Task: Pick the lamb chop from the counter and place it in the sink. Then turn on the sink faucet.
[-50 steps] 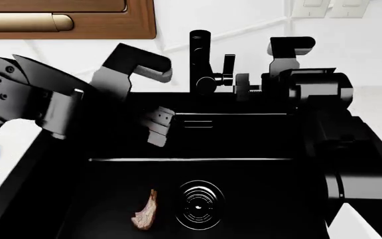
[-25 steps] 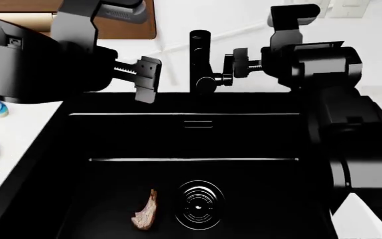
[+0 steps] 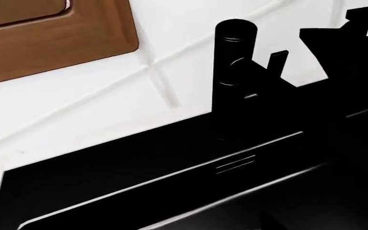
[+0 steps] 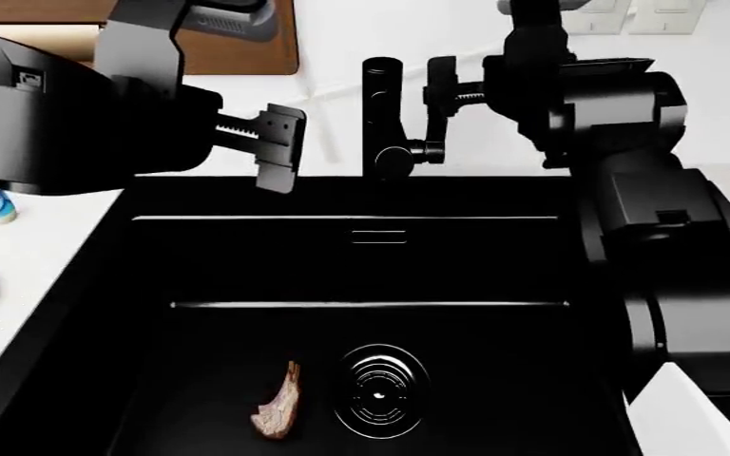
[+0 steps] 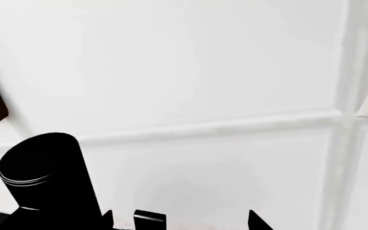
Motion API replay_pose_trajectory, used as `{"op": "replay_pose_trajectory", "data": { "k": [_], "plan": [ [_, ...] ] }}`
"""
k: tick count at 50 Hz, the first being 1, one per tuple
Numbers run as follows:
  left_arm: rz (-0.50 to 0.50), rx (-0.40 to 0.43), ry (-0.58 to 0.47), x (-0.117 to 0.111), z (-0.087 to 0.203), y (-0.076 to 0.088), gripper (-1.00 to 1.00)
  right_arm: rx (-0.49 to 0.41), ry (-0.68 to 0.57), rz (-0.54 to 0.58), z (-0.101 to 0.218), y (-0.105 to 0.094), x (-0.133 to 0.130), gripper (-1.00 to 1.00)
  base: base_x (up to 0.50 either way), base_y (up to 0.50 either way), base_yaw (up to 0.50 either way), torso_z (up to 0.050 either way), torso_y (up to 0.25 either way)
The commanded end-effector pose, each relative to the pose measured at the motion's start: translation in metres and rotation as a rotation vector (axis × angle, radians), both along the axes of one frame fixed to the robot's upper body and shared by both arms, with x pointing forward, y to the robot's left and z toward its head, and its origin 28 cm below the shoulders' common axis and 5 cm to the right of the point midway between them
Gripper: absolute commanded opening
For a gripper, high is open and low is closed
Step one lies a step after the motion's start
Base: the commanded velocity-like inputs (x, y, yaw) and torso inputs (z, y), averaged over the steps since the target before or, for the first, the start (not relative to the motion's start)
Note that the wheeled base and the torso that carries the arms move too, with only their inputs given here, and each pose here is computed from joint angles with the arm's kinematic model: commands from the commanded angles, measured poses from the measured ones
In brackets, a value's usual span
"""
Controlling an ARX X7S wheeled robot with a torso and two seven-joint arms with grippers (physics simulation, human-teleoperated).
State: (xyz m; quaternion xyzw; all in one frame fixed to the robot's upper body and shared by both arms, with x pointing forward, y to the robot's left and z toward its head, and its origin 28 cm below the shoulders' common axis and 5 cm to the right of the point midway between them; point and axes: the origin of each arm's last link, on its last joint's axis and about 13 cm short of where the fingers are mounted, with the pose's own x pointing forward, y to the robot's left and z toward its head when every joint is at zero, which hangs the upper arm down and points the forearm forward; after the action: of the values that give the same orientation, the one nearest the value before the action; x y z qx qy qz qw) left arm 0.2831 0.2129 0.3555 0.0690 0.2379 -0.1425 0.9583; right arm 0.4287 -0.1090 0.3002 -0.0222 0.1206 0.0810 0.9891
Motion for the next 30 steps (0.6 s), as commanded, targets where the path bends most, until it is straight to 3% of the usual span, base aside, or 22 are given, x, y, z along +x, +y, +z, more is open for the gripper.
{"op": "replay_pose_trajectory", "data": {
  "k": [1, 10, 30],
  "plan": [
    [0.000, 0.004, -0.012, 0.001, -0.002, 0.001, 1.00, 0.027, -0.021, 0.023, -0.007, 0.005, 0.002, 1.00, 0.00, 0.00, 0.00, 0.000, 0.000],
    [0.003, -0.003, -0.016, 0.001, -0.002, 0.004, 1.00, 0.045, -0.001, 0.040, -0.026, 0.010, 0.003, 1.00, 0.00, 0.00, 0.00, 0.000, 0.000],
    [-0.001, -0.018, -0.058, 0.002, -0.005, 0.005, 1.00, 0.037, -0.019, 0.007, -0.031, 0.012, 0.004, 1.00, 0.00, 0.00, 0.00, 0.000, 0.000]
  ]
}}
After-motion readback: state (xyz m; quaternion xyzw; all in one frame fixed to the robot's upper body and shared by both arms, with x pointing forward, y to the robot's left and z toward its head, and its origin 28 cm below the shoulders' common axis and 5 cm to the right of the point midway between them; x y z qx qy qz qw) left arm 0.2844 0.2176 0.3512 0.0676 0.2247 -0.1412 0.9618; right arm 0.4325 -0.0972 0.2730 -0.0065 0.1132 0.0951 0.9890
